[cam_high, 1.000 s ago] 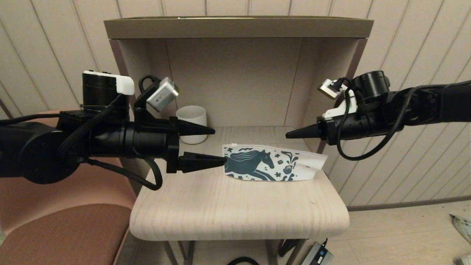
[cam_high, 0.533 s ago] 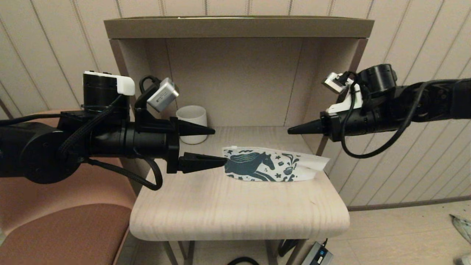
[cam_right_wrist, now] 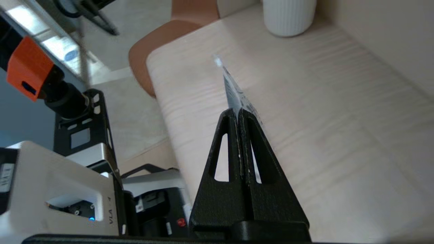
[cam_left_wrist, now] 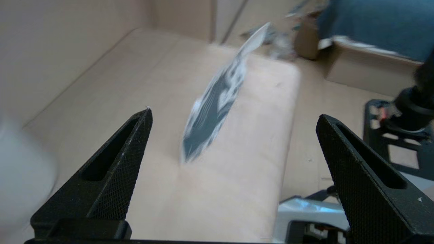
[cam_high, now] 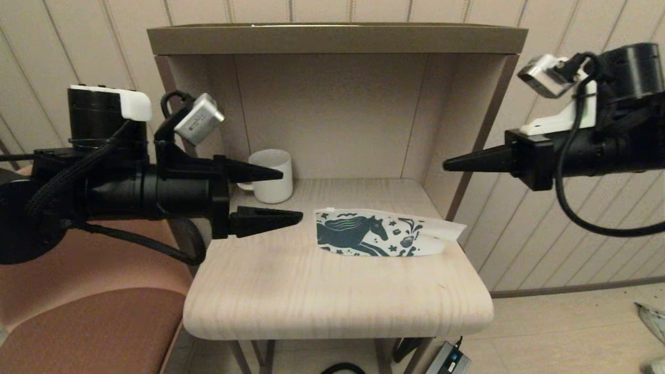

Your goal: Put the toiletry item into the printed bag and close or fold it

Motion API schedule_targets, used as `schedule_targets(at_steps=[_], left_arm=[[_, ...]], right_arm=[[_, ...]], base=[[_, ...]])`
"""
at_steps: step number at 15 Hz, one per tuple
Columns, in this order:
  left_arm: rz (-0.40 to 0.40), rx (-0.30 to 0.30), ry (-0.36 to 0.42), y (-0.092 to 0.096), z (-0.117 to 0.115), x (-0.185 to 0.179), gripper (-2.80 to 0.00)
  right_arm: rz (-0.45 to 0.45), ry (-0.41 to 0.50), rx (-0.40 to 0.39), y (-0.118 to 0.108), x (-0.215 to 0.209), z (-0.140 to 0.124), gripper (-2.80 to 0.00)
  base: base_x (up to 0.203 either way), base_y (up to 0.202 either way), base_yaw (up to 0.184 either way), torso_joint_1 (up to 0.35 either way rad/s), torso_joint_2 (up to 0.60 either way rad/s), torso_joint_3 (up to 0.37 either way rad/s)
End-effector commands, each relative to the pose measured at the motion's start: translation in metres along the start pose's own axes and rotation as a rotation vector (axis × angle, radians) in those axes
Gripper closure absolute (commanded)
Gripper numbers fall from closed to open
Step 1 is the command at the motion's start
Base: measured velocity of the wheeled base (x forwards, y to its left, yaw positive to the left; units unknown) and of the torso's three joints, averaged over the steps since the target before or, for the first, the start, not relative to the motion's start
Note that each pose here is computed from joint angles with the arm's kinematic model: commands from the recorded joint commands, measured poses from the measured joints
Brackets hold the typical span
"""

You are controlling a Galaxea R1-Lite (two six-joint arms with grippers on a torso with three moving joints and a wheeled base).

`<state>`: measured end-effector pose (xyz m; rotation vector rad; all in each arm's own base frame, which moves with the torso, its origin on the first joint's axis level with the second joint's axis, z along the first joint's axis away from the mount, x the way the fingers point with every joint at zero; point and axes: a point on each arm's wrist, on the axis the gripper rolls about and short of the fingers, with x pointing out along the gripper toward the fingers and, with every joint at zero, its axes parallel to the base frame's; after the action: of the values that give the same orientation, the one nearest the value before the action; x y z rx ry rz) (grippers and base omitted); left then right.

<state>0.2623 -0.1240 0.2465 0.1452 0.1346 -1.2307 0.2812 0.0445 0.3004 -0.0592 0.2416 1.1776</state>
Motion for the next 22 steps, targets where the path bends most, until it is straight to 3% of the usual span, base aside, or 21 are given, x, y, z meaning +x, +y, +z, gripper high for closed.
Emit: schedule_targets(at_steps=[1, 6, 9, 10, 13, 16, 17, 19, 20, 22], left_arm=[[0.068, 0.011, -0.004, -0.016, 0.007, -0.028, -2.80], [0.253, -0.018, -0.006, -0.068, -0.001, -0.098, -2.80], [0.429, -0.056, -0.009, -0.107, -0.003, -0.130, -2.80], [0.488, -0.068, -0.007, -0.117, -0.008, -0.138, 0.00], [0.594, -0.072, -0.025, -0.143, -0.019, -0.154, 0.00], [0.854, -0.056, -0.058, -0.170, -0.033, -0.174, 0.00], [0.914, -0.060, -0.063, -0.181, -0.039, -0.180, 0.00], [1.022, -0.124, -0.064, -0.204, -0.056, -0.193, 0.00], [1.086, -0.156, -0.067, -0.215, -0.067, -0.199, 0.00], [1.207, -0.186, -0.062, -0.227, -0.090, -0.204, 0.00]], right_arm=[[-0.035, -0.034, -0.050, 0.030, -0.026, 0.010, 0.00], [-0.099, -0.066, -0.022, 0.054, -0.053, 0.016, 0.00], [-0.114, -0.082, -0.031, 0.075, -0.065, 0.017, 0.00], [-0.115, -0.086, -0.035, 0.082, -0.068, 0.017, 0.00], [-0.119, -0.093, -0.040, 0.098, -0.075, 0.018, 0.00], [-0.169, -0.102, -0.020, 0.105, -0.086, 0.019, 0.00], [-0.191, -0.108, -0.018, 0.107, -0.091, 0.019, -2.80], [-0.233, -0.123, -0.030, 0.116, -0.100, 0.021, -2.80], [-0.247, -0.132, -0.018, 0.121, -0.103, 0.023, 0.00], [-0.336, -0.140, -0.005, 0.132, -0.113, 0.022, 0.00]], base=[[0.000, 0.000, 0.000, 0.000, 0.00, 0.000], [0.000, 0.000, 0.000, 0.000, 0.00, 0.000], [0.000, 0.000, 0.000, 0.000, 0.00, 0.000], [0.000, 0.000, 0.000, 0.000, 0.00, 0.000], [0.000, 0.000, 0.000, 0.000, 0.00, 0.000], [0.000, 0.000, 0.000, 0.000, 0.00, 0.000], [0.000, 0.000, 0.000, 0.000, 0.00, 0.000], [0.000, 0.000, 0.000, 0.000, 0.00, 0.000], [0.000, 0.000, 0.000, 0.000, 0.00, 0.000], [0.000, 0.000, 0.000, 0.000, 0.00, 0.000]])
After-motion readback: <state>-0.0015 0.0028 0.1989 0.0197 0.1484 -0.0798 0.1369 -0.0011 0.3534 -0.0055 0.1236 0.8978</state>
